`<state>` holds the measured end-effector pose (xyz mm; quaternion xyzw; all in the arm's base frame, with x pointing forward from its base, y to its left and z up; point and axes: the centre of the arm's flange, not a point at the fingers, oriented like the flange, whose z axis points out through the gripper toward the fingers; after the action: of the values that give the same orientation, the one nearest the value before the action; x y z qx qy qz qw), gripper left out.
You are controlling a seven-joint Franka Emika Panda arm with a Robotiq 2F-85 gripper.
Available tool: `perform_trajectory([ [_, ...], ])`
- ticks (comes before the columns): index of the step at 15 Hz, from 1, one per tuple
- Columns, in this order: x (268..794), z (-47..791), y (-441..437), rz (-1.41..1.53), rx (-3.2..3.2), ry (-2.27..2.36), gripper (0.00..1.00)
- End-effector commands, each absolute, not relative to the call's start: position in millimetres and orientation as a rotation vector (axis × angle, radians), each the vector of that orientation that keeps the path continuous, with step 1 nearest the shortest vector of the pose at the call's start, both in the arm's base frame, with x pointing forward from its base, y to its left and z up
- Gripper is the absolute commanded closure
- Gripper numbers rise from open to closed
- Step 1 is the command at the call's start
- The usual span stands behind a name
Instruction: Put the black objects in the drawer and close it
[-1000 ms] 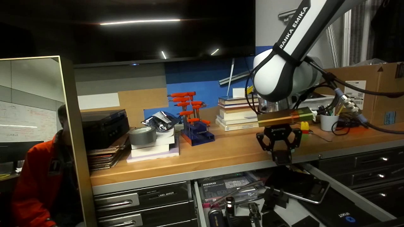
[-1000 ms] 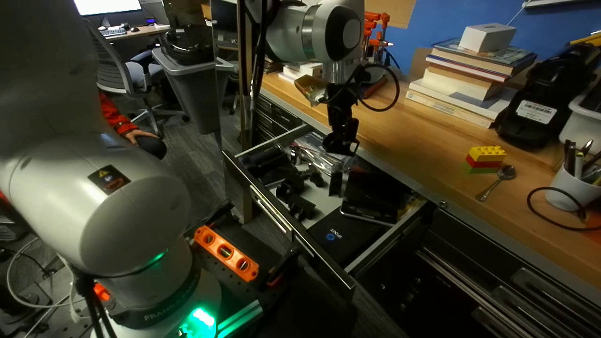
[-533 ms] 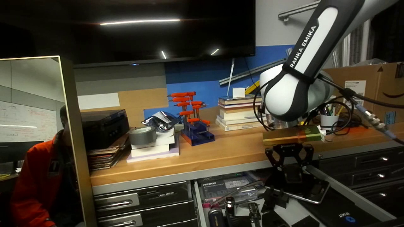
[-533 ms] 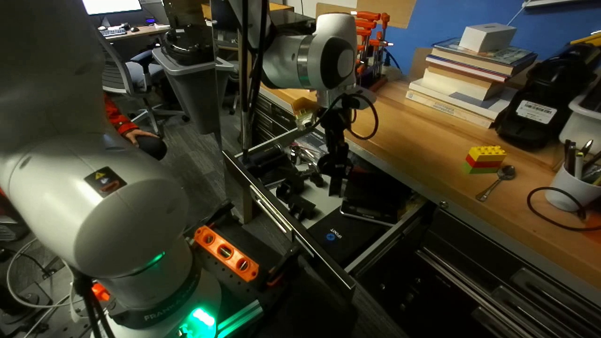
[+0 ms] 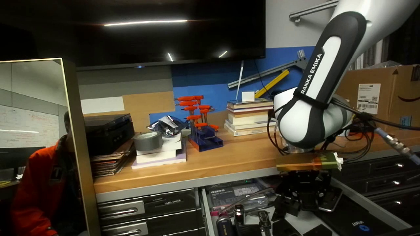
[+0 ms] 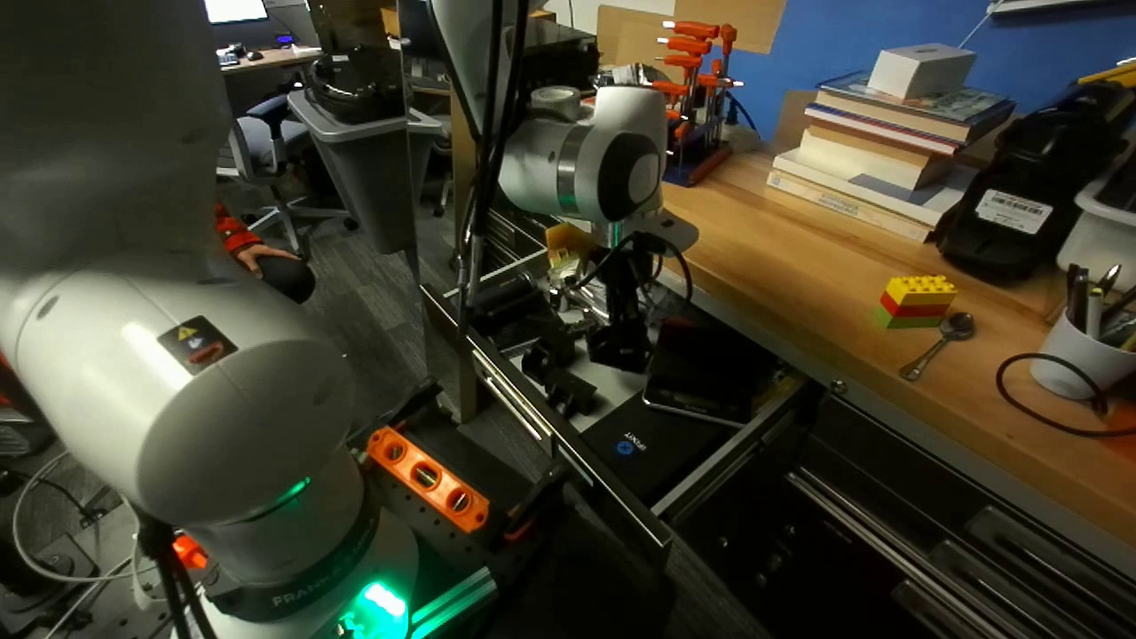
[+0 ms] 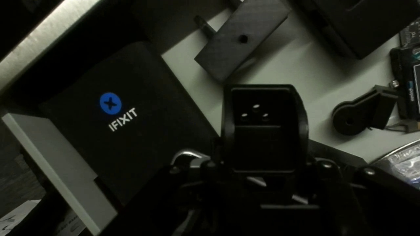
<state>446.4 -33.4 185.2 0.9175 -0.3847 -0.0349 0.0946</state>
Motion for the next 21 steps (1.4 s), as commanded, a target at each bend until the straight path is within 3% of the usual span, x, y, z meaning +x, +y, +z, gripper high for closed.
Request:
perform_trajectory([
  [1, 444, 169, -35, -0.103, 2.746, -1.176, 0.75],
  [21, 457, 130, -43, -0.004, 2.861, -1.231, 0.75],
])
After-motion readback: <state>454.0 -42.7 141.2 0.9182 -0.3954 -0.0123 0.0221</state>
